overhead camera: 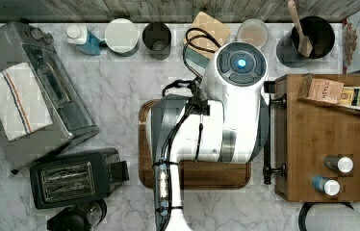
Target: Open the drawer.
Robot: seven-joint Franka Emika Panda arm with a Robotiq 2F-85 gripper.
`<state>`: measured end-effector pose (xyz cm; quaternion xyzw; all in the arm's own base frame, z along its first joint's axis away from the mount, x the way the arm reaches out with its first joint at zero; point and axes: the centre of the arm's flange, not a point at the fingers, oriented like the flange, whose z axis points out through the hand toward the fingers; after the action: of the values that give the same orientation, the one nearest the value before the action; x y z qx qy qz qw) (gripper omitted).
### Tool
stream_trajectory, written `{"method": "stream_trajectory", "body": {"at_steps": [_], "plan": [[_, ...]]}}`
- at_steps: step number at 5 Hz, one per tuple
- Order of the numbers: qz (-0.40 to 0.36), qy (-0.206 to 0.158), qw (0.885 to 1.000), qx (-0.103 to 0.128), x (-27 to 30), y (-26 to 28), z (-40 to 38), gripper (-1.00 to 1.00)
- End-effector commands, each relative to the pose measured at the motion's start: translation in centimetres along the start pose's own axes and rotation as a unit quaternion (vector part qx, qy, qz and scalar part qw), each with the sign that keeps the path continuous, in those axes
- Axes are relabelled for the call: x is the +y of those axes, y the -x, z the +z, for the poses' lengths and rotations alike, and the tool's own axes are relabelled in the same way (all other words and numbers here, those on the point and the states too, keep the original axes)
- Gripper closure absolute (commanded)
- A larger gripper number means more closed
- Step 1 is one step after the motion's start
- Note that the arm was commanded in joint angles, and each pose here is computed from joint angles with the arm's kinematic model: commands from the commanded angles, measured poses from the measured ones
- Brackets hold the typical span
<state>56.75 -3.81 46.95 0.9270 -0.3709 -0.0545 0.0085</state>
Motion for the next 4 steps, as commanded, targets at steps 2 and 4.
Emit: {"method": "stream_trajectory", "body": {"at_steps": [2,4], "plan": [[-0.058,0.024,0.998,-0.017,1.0,0.0,1.0,-1.00],[-0.230,0.008,0.973,0.016,8.8,-2.3,3.2,-1.00]]}}
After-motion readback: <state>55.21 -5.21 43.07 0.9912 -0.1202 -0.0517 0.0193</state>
